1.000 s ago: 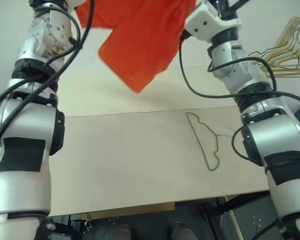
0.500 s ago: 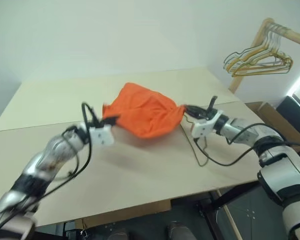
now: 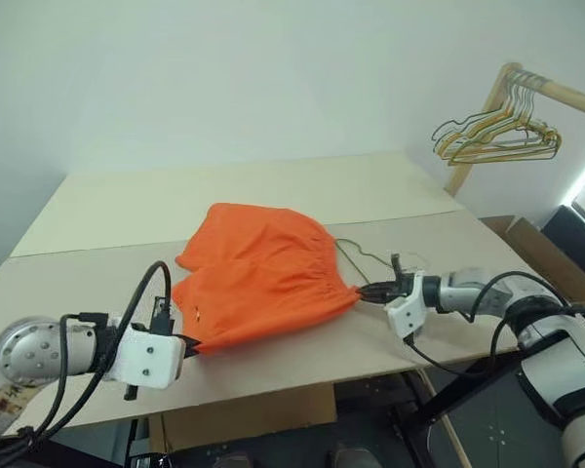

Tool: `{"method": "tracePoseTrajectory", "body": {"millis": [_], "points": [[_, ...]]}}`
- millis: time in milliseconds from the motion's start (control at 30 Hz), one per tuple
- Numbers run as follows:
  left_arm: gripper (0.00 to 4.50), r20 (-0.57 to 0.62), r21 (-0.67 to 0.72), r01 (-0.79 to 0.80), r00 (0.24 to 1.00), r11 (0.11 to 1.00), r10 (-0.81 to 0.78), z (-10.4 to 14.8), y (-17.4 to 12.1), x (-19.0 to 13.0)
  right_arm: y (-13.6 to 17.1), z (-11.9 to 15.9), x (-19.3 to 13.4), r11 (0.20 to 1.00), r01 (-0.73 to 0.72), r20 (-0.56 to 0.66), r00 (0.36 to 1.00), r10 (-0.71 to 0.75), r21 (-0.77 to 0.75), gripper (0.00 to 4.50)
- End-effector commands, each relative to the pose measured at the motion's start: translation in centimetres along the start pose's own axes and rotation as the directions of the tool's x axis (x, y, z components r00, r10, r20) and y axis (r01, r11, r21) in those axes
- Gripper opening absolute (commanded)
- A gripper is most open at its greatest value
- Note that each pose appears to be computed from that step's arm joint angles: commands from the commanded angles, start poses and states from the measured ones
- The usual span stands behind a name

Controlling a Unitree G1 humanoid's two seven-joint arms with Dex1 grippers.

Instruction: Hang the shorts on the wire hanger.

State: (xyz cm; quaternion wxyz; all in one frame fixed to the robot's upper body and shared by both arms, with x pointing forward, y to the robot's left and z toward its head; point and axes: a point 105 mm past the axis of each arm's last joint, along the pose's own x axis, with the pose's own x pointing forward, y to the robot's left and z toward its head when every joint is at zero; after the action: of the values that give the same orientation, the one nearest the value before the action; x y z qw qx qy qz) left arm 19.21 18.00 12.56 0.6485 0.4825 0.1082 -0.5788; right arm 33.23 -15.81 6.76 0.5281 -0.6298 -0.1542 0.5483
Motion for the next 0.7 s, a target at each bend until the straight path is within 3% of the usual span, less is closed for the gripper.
{"method": "tracePoseTrajectory", "body": {"millis": [33,400,467,567,700], "points": [[0.01,0.023,0.020,0.042,0.999,0.999,-0.042,1.4,-0.7,-0.2,-1.0,-0.2,-1.2,0.999,0.031,-0.019,0.999,-0.031,-0.016,0.00],[0.01,-0.067,0.011,0.133,0.989,0.991,-0.132,0.3,-2.2,-0.8,0.0,2.0,-2.4,0.998,0.024,0.021,0.999,-0.025,0.053,0.00],[0.00,-0.086,0.029,0.159,0.984,0.987,-0.155,-0.1,-2.6,-1.0,0.4,2.7,-2.5,0.997,0.010,0.037,0.999,-0.013,0.071,0.60],[0.59,-0.060,0.023,0.206,0.977,0.978,-0.204,0.3,-3.4,-1.2,1.0,3.3,-2.7,0.994,-0.014,0.042,0.999,0.009,0.106,1.48],[1.89,-0.039,0.007,0.228,0.973,0.974,-0.228,0.6,-3.8,-1.7,1.1,3.9,-3.1,0.991,-0.020,0.046,0.999,0.014,0.136,2.95]]}}
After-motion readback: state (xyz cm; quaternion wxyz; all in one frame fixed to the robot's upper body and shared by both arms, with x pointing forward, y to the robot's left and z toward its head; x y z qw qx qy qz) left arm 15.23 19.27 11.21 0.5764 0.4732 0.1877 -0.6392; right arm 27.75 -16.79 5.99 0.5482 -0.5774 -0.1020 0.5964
